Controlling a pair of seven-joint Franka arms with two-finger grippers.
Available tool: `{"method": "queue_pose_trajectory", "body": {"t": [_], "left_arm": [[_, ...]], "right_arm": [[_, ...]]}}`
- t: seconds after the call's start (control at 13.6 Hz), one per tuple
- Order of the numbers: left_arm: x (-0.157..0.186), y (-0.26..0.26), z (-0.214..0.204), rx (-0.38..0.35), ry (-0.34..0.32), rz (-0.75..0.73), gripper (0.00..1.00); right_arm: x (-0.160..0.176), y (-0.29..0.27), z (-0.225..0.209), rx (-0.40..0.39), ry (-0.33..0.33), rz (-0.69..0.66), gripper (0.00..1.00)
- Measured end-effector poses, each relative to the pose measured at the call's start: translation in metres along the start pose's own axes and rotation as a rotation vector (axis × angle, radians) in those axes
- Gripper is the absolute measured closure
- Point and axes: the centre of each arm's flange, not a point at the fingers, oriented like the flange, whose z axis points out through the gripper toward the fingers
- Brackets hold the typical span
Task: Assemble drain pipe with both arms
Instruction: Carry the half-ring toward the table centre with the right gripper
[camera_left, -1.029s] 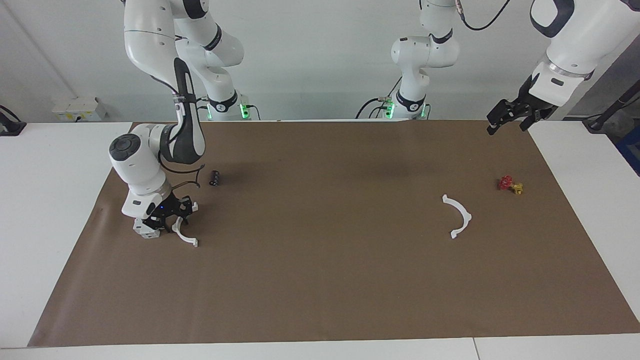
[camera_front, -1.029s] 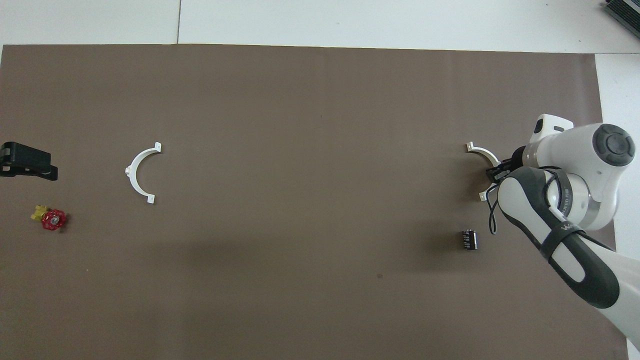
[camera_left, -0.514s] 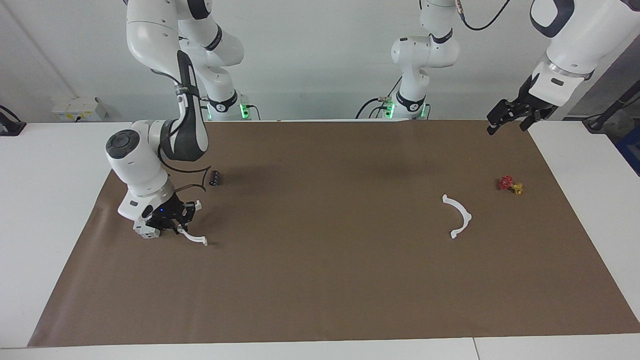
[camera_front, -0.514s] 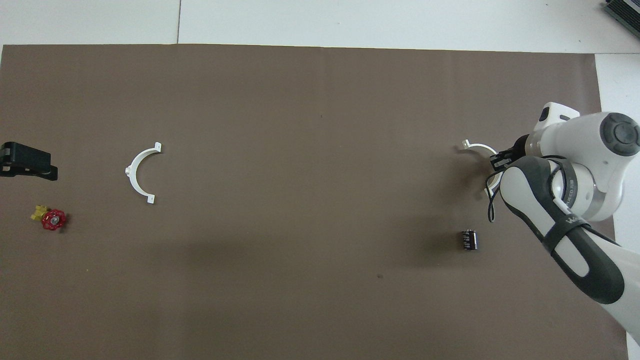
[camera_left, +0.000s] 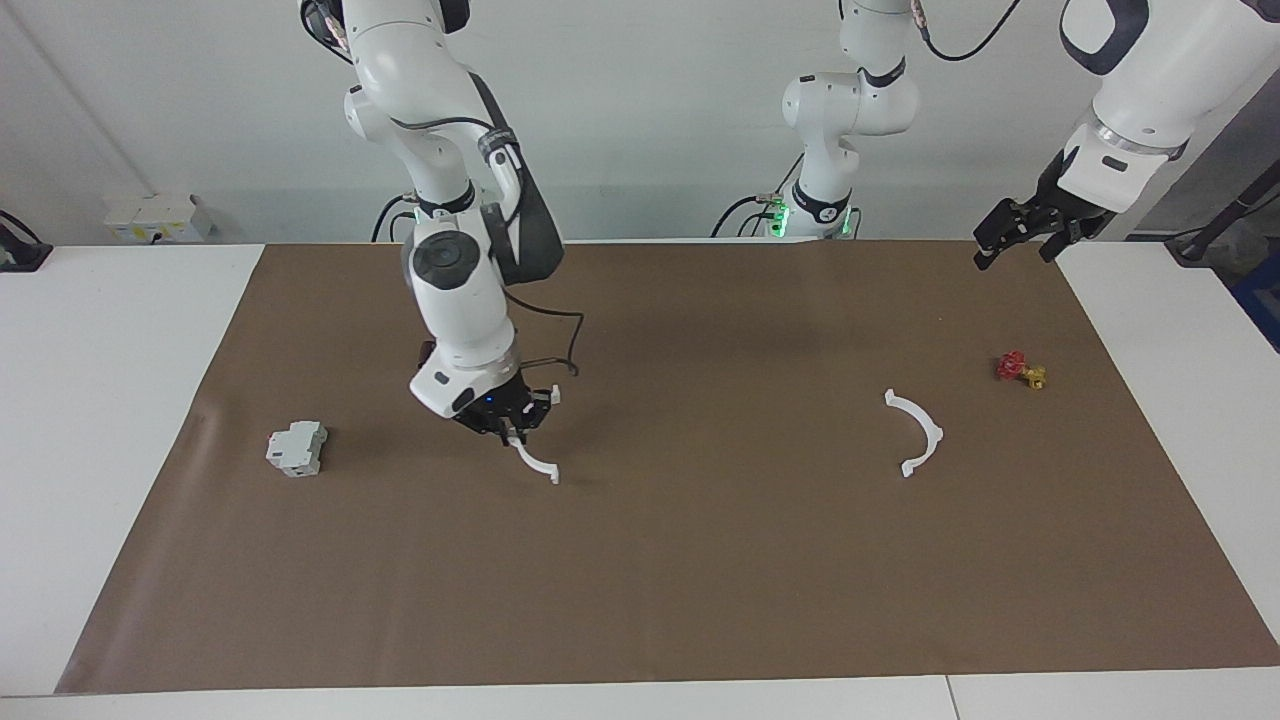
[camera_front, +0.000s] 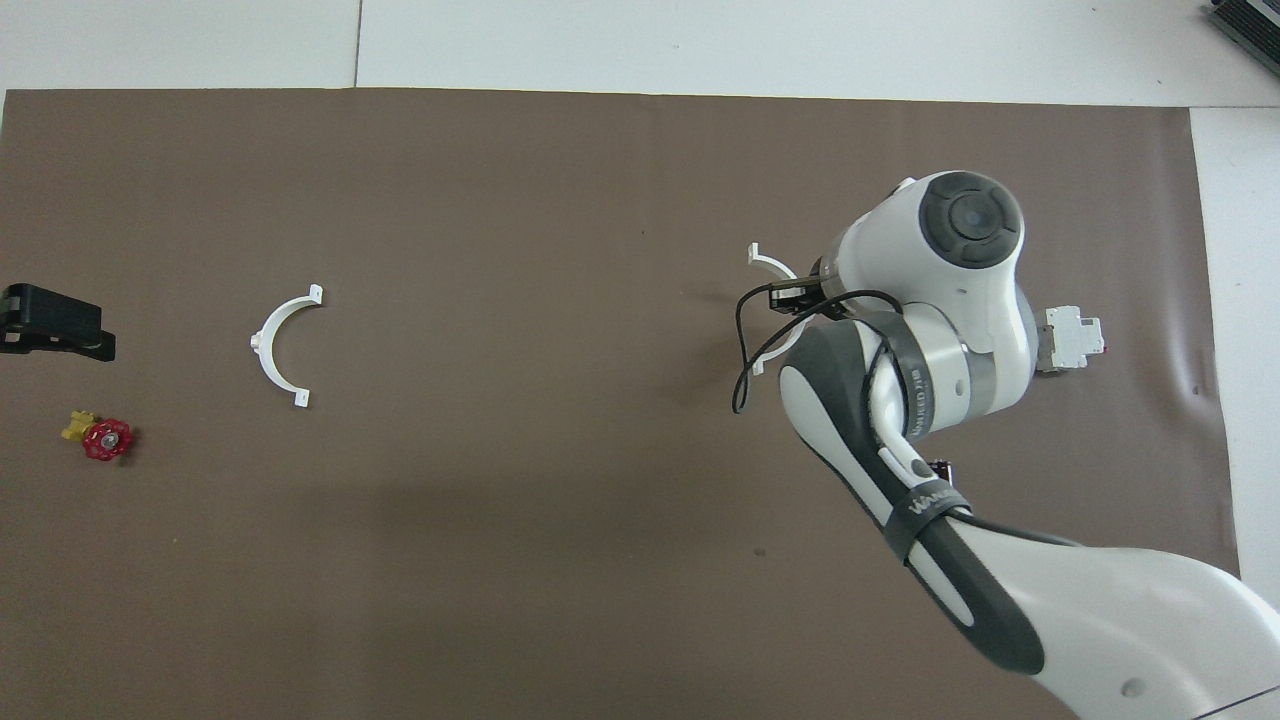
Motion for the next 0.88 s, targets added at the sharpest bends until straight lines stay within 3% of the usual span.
{"method": "queue_pose_trajectory", "body": {"t": [0.37, 0.88], "left_arm": [[0.0, 0.0, 0.0, 0.0, 0.0, 0.0, 0.0], [0.0, 0.0, 0.0, 0.0, 0.0, 0.0, 0.0]], "right_arm": [[-0.021, -0.086, 0.038, -0.012, -0.03, -0.01, 0.79], [-0.04, -0.101, 0.062, -0.057, -0.043, -0.053, 0.79]]}}
